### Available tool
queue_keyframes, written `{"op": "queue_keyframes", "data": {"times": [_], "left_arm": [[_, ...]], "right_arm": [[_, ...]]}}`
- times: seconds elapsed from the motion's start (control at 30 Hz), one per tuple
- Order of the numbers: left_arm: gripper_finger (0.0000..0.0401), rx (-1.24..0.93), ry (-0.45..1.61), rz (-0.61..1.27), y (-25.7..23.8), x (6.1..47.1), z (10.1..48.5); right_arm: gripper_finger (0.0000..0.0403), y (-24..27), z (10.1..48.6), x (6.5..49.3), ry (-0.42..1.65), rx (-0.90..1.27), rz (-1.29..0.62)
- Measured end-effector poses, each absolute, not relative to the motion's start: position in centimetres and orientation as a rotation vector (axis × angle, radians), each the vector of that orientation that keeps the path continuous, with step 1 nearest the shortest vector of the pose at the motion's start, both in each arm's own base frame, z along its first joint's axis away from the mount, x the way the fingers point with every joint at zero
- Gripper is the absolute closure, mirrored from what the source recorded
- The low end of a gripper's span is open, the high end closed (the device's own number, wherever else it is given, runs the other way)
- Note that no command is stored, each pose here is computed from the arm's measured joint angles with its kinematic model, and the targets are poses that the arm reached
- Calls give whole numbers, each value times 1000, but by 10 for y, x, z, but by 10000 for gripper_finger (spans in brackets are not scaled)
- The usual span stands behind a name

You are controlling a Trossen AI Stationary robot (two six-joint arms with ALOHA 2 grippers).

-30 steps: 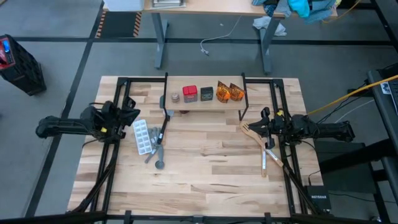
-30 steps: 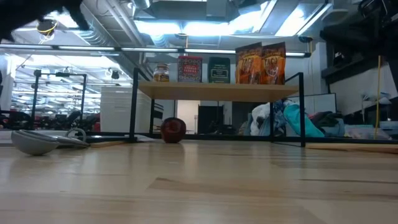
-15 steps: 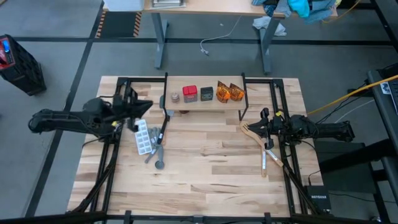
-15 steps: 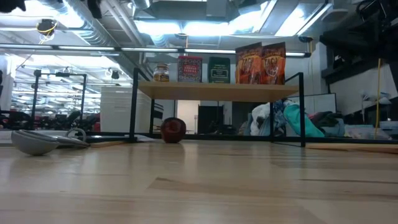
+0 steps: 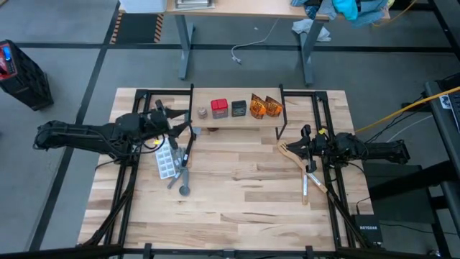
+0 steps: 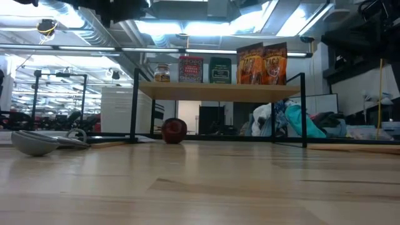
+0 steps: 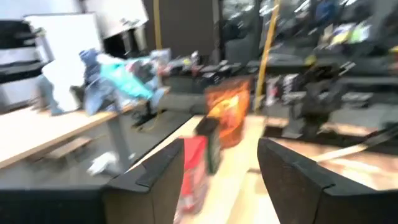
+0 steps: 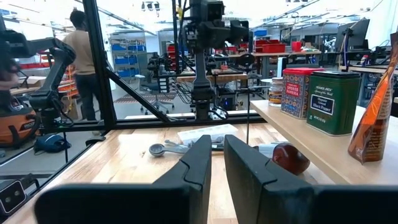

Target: Shelf spices

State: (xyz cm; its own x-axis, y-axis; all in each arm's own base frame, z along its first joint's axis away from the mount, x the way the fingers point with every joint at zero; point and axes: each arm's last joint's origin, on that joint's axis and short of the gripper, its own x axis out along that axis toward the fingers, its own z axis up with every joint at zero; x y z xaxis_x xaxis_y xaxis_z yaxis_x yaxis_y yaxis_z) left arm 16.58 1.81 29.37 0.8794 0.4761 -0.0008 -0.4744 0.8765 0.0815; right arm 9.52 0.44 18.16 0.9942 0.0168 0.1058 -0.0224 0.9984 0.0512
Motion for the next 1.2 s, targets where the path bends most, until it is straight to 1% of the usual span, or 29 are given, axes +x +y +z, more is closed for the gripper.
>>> {"op": "queue_keyframes", "data": {"times": [0.17,0.33,0.57,0.73,0.93,1.13,1.2], "left_arm": [[196,54,144,584,28,163,281],[202,9,172,641,38,161,277],[203,-80,215,578,49,168,268],[203,-38,320,534,54,181,256],[203,60,371,552,65,195,268],[203,52,445,593,78,201,278],[203,35,468,579,81,203,278]], "right_arm": [[352,4,182,95,-105,52,20],[352,4,182,95,-105,52,20],[352,4,182,95,-105,52,19],[352,4,182,95,-106,52,18],[352,4,182,95,-107,52,18],[352,4,182,95,-106,52,17],[352,4,182,95,-106,52,17]]}}
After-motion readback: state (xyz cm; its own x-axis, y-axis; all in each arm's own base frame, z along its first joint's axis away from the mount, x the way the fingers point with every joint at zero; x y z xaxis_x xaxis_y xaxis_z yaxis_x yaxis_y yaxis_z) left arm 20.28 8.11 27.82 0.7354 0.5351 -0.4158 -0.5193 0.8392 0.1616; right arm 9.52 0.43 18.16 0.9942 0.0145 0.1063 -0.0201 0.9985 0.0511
